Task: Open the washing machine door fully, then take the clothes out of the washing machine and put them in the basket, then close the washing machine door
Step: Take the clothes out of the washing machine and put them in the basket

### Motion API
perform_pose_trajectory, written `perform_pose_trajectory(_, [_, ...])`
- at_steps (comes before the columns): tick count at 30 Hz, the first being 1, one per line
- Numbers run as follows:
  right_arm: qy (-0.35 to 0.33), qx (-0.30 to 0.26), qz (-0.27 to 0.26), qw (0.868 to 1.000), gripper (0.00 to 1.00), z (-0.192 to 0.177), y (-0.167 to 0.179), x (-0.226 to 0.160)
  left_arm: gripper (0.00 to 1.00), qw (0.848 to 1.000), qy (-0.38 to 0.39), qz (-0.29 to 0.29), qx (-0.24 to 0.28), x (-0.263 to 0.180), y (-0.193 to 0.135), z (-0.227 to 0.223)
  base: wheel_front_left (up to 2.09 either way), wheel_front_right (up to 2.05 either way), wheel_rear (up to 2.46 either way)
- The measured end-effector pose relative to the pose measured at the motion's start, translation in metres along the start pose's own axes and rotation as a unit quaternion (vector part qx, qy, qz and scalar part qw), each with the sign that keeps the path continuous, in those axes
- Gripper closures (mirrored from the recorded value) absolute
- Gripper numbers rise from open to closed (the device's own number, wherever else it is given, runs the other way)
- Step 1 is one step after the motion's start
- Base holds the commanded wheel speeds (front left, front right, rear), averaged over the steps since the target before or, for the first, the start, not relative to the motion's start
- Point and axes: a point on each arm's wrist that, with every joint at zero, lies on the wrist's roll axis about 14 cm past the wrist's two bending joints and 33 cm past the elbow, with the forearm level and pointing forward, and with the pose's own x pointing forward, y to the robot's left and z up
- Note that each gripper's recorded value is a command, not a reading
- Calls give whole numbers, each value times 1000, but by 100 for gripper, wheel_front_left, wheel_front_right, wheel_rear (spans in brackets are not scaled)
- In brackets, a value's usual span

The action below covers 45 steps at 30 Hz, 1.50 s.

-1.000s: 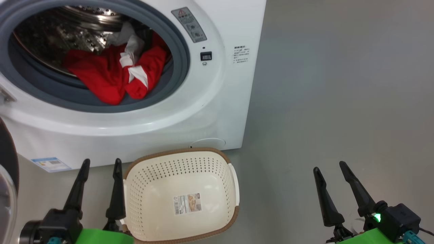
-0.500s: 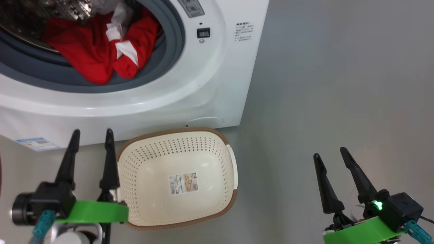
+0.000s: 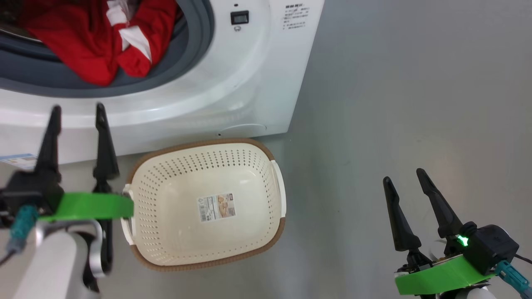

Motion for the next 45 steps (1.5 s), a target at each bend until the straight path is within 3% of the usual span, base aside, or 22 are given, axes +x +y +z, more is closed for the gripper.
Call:
perform_pose_trajectory(32, [44, -8, -16, 999, 0, -37, -15, 14, 0, 995, 97, 19, 1, 108, 25, -74, 0, 0, 0])
perform_pose_trajectory(45, [57, -12, -24, 998, 0, -46, -21, 13, 0, 979, 202, 37, 19, 123, 35, -130, 0, 0, 0])
